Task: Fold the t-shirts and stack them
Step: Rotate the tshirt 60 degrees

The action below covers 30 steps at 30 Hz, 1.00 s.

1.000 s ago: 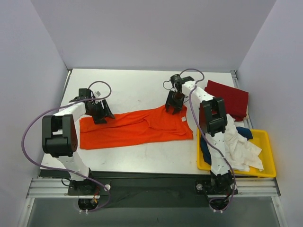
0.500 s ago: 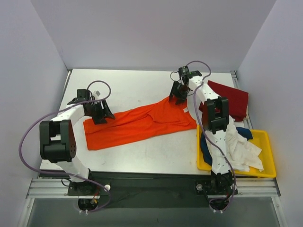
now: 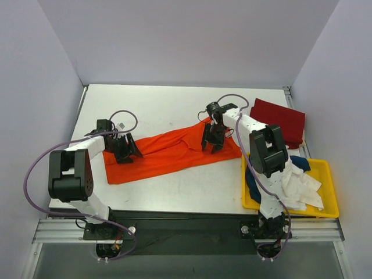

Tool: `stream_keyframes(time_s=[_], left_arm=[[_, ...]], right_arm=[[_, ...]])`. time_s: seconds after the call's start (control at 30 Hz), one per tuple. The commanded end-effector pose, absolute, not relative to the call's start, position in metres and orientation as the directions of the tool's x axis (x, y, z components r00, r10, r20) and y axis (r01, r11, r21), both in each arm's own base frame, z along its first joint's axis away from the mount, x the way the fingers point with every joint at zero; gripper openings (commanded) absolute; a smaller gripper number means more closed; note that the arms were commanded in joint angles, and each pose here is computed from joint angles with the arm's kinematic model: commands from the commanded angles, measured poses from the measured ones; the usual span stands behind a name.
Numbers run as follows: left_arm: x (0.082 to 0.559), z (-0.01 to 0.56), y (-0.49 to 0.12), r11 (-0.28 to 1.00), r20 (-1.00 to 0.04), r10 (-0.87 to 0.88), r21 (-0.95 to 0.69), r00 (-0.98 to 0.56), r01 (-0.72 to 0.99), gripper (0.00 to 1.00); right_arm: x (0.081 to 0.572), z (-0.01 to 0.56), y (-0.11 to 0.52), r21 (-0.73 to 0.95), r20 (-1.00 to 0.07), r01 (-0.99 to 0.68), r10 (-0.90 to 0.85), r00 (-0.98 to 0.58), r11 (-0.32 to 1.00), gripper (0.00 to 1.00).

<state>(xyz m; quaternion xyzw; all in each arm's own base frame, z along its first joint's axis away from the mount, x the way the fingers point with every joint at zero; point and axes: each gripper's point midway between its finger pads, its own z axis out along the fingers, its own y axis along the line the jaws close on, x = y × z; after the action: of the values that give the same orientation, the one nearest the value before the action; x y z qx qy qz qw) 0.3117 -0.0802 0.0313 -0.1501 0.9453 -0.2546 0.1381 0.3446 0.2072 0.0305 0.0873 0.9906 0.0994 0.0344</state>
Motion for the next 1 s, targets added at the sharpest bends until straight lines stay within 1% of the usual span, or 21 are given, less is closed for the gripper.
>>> stream_keyframes(time_s=[0.0,0.27,0.3,0.37,0.4,0.5,0.53,0.6,0.63,0.77,0.97], left_arm=[[0.315,0.041,-0.082,0.821,-0.231,-0.357,-0.54,-0.905,-0.186,0.7],[0.316,0.042,-0.081,0.813,-0.225,-0.385,-0.542,-0.895,-0.213,0.7],[0.315,0.042,-0.082,0.81,-0.22,-0.388,-0.545,-0.895,-0.217,0.7],[0.316,0.043,-0.085,0.797,-0.212,-0.4,-0.562,-0.892,-0.224,0.7],[0.315,0.043,-0.089,0.782,-0.199,-0.407,-0.581,-0.892,-0.227,0.7],[0.312,0.044,-0.097,0.763,-0.176,-0.413,-0.603,-0.893,-0.234,0.7],[0.309,0.044,-0.1,0.761,-0.168,-0.411,-0.604,-0.896,-0.235,0.7],[0.307,0.047,-0.104,0.747,-0.161,-0.428,-0.616,-0.889,-0.249,0.7],[0.302,0.044,-0.105,0.741,-0.146,-0.435,-0.618,-0.888,-0.262,0.7],[0.29,0.049,-0.13,0.72,-0.13,-0.435,-0.645,-0.891,-0.257,0.7],[0.28,0.055,-0.15,0.683,-0.118,-0.506,-0.66,-0.855,-0.313,0.71]], right_arm=[[0.345,0.019,0.19,0.116,-0.053,0.245,0.253,-0.966,0.963,0.43],[0.371,-0.008,0.181,0.069,-0.046,0.337,0.34,-0.939,0.939,0.43],[0.381,-0.005,0.182,0.083,-0.059,0.345,0.35,-0.935,0.935,0.43],[0.389,-0.012,0.18,0.087,-0.044,0.371,0.375,-0.926,0.925,0.43],[0.405,-0.003,0.184,0.118,-0.07,0.374,0.383,-0.921,0.92,0.43],[0.421,-0.007,0.186,0.136,-0.045,0.4,0.409,-0.911,0.906,0.43],[0.439,0.005,0.19,0.174,-0.079,0.399,0.417,-0.906,0.9,0.43],[0.451,0.002,0.189,0.18,-0.07,0.423,0.441,-0.895,0.888,0.43],[0.466,0.012,0.191,0.213,-0.098,0.427,0.454,-0.886,0.879,0.43],[0.484,0.006,0.194,0.254,-0.083,0.457,0.49,-0.868,0.852,0.43],[0.492,-0.003,0.19,0.265,-0.068,0.476,0.509,-0.858,0.838,0.44]])
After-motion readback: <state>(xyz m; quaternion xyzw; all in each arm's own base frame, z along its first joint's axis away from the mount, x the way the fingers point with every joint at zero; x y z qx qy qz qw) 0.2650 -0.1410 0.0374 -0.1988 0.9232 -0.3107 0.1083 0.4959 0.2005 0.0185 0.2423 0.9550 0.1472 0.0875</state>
